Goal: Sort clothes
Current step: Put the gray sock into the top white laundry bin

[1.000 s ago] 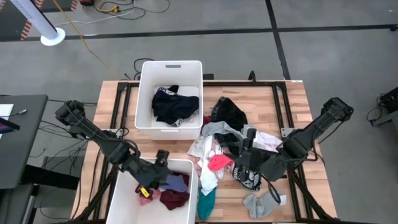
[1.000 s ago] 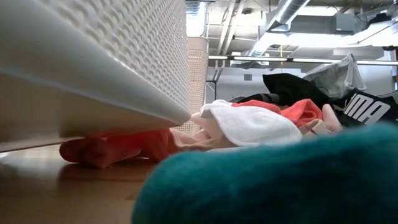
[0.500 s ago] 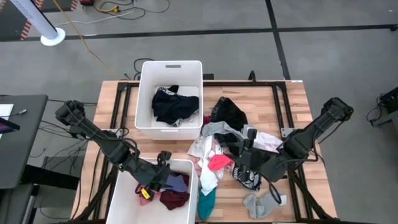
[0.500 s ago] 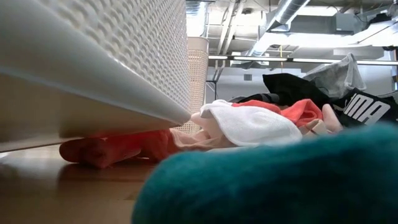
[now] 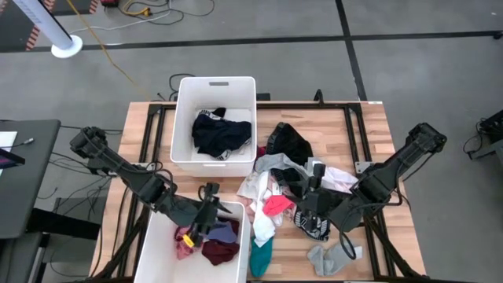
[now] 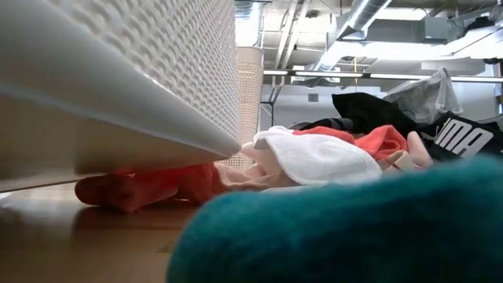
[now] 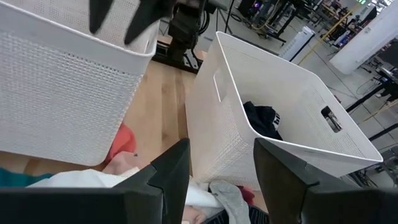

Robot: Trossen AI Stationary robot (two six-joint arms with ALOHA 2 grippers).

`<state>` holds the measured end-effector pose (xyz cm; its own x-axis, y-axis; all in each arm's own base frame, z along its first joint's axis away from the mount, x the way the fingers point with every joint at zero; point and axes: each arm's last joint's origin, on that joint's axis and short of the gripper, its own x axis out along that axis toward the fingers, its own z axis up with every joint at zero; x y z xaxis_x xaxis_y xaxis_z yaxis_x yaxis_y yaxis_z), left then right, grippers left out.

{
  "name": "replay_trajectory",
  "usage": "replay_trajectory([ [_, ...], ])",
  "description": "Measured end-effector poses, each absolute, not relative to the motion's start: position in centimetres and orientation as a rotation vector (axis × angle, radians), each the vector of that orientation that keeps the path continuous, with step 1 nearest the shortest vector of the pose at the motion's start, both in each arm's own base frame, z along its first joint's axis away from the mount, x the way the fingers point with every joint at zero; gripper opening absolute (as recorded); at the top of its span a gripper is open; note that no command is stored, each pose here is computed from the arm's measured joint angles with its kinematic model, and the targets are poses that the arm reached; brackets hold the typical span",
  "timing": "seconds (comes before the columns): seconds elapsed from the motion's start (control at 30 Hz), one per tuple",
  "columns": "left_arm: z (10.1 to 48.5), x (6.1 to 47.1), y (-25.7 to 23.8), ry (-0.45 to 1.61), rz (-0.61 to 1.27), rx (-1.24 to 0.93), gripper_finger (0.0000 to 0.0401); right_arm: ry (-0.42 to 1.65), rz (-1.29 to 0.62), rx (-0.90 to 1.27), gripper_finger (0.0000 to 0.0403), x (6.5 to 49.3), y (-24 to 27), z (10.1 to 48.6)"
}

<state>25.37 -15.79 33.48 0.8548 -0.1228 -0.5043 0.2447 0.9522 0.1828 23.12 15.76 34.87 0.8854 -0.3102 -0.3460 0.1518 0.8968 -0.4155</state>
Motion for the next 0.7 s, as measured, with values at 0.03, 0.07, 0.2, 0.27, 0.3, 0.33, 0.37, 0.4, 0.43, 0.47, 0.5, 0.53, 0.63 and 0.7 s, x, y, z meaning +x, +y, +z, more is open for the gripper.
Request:
replay_trajectory([
  [0.03,33.9,25.4,-15.9,0.497,-0.2,0.249,0.018,0.42,-0.246,-0.391,0.0191,23.1,15.8,34.9],
  [0.07,34.4,25.3,-16.0,0.484,-0.206,0.252,0.0182,0.422,-0.244,-0.394,0.0191,23.1,15.8,34.8],
  [0.2,35.9,25.0,-16.5,0.446,-0.232,0.252,0.0191,0.441,-0.237,-0.407,0.0191,22.7,15.9,34.7],
  [0.27,36.3,24.7,-16.8,0.459,-0.274,0.254,0.0194,0.459,-0.238,-0.402,0.0191,22.4,15.9,34.5],
  [0.3,36.5,24.4,-16.9,0.474,-0.297,0.257,0.0195,0.472,-0.238,-0.4,0.0191,22.1,15.8,34.4],
  [0.33,36.7,24.1,-17.1,0.489,-0.313,0.26,0.0195,0.487,-0.24,-0.395,0.0191,21.9,15.8,34.2],
  [0.37,36.9,23.9,-17.2,0.503,-0.321,0.263,0.0195,0.501,-0.245,-0.389,0.0191,21.7,15.7,34.1],
  [0.4,37.2,23.6,-17.2,0.515,-0.326,0.268,0.0195,0.517,-0.252,-0.383,0.0191,21.4,15.6,33.9],
  [0.43,37.6,23.4,-17.2,0.524,-0.324,0.277,0.0195,0.536,-0.258,-0.379,0.0191,21.2,15.4,33.8],
  [0.47,38.0,23.2,-17.1,0.526,-0.304,0.288,0.0195,0.552,-0.264,-0.372,0.0191,20.8,15.3,33.7],
  [0.5,38.4,23.1,-17.1,0.523,-0.272,0.301,0.0195,0.564,-0.271,-0.36,0.0191,20.5,15.2,33.6],
  [0.53,38.8,22.9,-17.0,0.516,-0.228,0.314,0.0195,0.575,-0.282,-0.345,0.0191,20.2,15.0,33.6],
  [0.63,39.6,22.6,-16.5,0.501,-0.103,0.371,0.0195,0.613,-0.311,-0.311,0.0191,19.4,14.4,33.4],
  [0.7,39.9,22.5,-16.2,0.494,-0.039,0.396,0.0195,0.645,-0.334,-0.293,0.0191,19.0,14.0,33.2],
])
